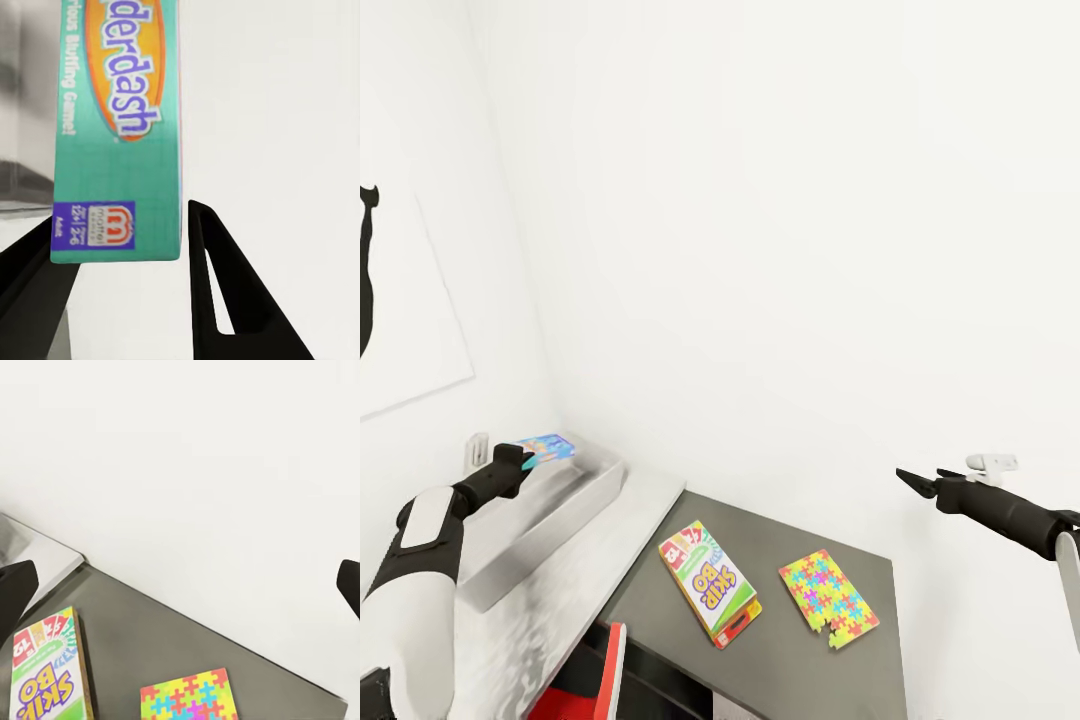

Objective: Put all the toys in the child's room - the three board games (two on the bed and one on the table), the two jigsaw puzzles on the table, and the tennis ball on the table - inside the toy box on the table in the child's room.

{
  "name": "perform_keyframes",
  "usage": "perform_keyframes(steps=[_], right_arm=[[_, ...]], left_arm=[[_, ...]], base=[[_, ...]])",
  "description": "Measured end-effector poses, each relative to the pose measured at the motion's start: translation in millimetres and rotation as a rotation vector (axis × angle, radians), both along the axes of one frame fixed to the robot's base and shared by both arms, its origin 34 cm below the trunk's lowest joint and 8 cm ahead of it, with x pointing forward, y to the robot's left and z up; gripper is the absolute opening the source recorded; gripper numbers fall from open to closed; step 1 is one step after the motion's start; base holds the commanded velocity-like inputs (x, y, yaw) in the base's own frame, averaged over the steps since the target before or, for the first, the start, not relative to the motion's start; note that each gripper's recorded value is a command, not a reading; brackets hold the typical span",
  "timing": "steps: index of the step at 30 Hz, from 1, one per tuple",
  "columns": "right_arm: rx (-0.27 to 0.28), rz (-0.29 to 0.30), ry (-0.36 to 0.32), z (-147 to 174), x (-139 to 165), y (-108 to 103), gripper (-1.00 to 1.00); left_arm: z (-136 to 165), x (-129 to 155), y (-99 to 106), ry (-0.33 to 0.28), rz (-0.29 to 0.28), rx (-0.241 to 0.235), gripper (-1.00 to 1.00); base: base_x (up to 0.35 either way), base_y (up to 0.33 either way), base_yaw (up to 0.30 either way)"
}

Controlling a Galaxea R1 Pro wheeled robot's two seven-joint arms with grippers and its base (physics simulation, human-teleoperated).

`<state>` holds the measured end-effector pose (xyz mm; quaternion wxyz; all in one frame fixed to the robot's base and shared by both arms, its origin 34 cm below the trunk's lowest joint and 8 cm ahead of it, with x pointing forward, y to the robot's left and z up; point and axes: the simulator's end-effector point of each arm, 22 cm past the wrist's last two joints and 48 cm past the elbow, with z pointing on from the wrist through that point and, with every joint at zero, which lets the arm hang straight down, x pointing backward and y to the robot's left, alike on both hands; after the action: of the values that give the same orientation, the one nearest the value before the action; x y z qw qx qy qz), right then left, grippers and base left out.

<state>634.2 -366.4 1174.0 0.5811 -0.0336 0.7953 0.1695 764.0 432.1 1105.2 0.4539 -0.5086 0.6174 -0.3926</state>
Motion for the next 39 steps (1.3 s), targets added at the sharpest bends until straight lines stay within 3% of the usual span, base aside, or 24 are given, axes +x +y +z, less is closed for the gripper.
perform_keyframes(steps=[9,18,28,39], right_arm=[[0.0,0.001,0.015,-8.1,2.2,0.3,1.0],[0.0,0.005,0.036,-18.5,3.6,1.8,1.0],[0.0,0.007,0.054,-27.7,5.8,2.7,1.0],[0.001,0.01,0.072,-37.5,8.1,3.6,1.0]], left_arm=[[-7.2,12.1,15.2,0.045,0.0,-0.012,-1.0],[-15.8,27.3,14.6,0.093,-0.019,-0.049,-1.0],[-19.3,40.3,11.3,0.146,-0.043,0.004,-1.0],[-23.6,52.7,11.1,0.167,-0.023,0.014,-1.0]], base=[[0.0,0.0,0.0],[0.0,0.0,0.0],[0.0,0.0,0.0],[0.0,0.0,0.0]])
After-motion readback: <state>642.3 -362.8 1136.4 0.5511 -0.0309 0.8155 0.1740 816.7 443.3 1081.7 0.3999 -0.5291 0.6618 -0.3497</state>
